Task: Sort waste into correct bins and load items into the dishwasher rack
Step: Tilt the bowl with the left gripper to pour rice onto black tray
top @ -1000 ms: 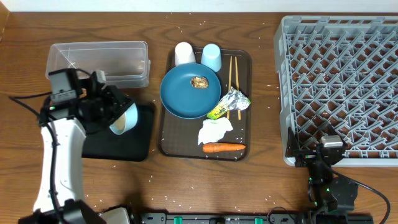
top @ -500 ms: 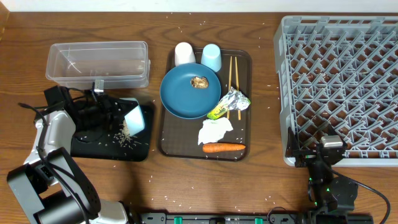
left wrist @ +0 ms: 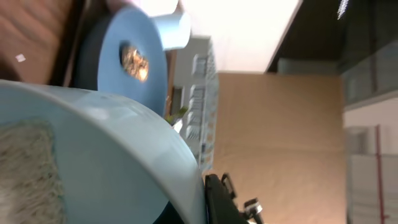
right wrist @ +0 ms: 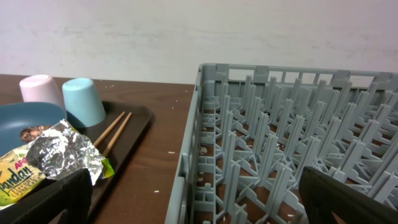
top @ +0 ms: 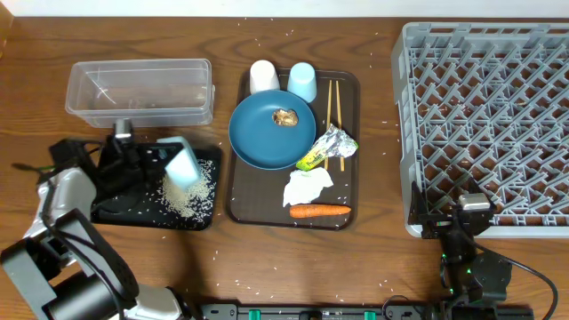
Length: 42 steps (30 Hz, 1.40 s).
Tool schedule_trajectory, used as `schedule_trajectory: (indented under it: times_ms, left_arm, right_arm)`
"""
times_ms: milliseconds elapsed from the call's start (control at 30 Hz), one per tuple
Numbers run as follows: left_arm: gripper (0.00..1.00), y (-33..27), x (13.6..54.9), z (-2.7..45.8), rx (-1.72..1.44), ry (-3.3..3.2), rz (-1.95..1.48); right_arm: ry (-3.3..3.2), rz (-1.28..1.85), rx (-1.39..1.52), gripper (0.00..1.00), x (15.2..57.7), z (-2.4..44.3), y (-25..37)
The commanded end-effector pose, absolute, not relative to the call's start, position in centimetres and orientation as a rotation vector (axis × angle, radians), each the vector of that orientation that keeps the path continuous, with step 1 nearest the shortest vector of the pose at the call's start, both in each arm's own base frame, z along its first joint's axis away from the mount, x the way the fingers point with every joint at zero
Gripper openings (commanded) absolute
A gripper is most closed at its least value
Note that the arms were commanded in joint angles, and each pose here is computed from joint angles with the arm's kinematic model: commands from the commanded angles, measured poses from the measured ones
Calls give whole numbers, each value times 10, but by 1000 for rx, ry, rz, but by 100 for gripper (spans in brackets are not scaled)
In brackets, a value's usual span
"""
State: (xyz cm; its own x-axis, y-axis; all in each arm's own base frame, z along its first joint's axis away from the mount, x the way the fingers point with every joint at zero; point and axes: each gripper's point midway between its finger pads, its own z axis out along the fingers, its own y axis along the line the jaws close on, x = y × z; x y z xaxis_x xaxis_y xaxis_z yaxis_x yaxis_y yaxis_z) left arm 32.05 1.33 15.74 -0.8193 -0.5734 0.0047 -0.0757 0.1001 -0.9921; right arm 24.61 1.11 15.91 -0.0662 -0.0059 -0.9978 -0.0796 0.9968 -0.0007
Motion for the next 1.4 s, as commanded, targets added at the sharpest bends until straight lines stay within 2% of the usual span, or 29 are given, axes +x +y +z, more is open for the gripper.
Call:
schedule_trajectory:
  times_ms: [0, 333, 467, 767, 867, 967, 1067, 1167, 1267, 1367]
  left_arm:
    - [6, 33, 318, 168, -734, 1886, -1831]
    - [6, 50, 311, 168, -899, 1831, -1861]
    - [6, 57, 318, 167, -809, 1837, -1800]
    - [6, 54, 317, 167, -939, 1827, -1882]
    - [6, 56, 320, 166, -799, 1848, -1794]
    - [6, 50, 315, 168, -951, 1830, -1896]
    - [6, 56, 322, 165, -817, 1860, -1791]
    - [6, 51, 318, 168, -919, 1836, -1880]
    - [6, 56, 323, 166, -802, 1863, -1785]
    - [6, 54, 321, 169, -839, 1842, -1834]
  right_arm:
    - [1635, 68, -75, 99, 246, 159, 14]
    - [1635, 68, -75, 99, 246, 159, 14]
    - [1635, 68, -75, 99, 246, 159, 14]
    - [1634, 68, -75, 99, 246, 159, 14]
    - [1635, 68, -75, 99, 246, 159, 14]
    - [1634, 68, -75, 99, 246, 159, 14]
    - [1635, 68, -75, 99, 246, 159, 14]
    - [1634, 68, -75, 99, 246, 159, 14]
    - [1635, 68, -75, 99, 246, 159, 14]
    - [1635, 68, -75, 99, 246, 159, 14]
